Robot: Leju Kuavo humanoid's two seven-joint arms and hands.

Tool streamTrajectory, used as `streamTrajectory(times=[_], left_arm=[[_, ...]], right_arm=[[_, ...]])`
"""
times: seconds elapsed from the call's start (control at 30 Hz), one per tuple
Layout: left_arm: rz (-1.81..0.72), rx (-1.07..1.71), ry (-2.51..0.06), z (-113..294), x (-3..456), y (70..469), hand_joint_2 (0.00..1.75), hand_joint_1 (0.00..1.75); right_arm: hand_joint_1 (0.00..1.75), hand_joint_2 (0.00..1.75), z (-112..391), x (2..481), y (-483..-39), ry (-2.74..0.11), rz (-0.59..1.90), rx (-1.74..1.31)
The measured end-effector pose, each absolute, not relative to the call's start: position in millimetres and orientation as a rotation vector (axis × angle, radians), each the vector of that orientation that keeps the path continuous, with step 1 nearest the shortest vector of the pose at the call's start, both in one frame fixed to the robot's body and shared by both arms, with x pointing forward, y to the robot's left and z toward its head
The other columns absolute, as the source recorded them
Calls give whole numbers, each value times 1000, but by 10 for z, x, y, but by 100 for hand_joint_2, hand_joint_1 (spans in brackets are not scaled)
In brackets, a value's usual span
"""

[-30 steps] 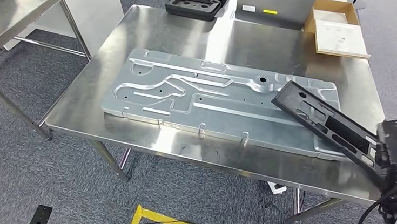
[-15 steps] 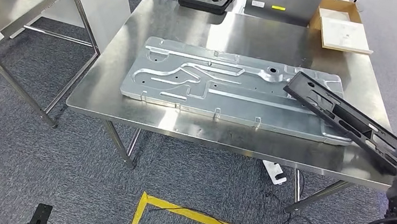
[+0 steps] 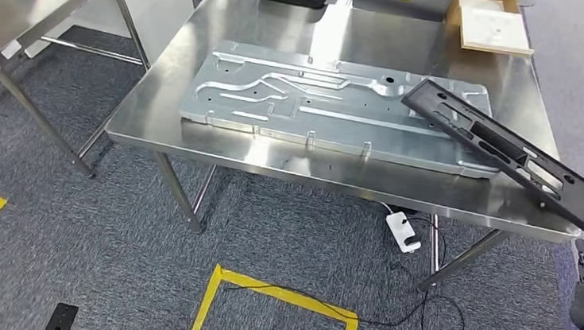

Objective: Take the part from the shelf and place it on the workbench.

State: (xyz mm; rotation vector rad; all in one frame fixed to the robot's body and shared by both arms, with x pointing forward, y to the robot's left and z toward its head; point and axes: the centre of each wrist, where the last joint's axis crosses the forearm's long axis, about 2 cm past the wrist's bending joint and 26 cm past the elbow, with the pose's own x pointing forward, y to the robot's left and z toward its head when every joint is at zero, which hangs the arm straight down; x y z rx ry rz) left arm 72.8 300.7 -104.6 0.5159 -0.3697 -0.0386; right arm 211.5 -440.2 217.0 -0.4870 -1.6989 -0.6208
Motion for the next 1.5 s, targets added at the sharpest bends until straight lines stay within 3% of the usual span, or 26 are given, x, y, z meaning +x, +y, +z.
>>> streamTrajectory(times=[1.3,1.5], left_arm=[[-10,508,-388,-1045,743,3055,0,0],[-6,498,-391,-1045,750,3053,0,0]], right_arm=[[0,0,2269,1330,-4888,-1760,-792,-651],[0,0,2272,1297,-4910,-1801,-715,-633]])
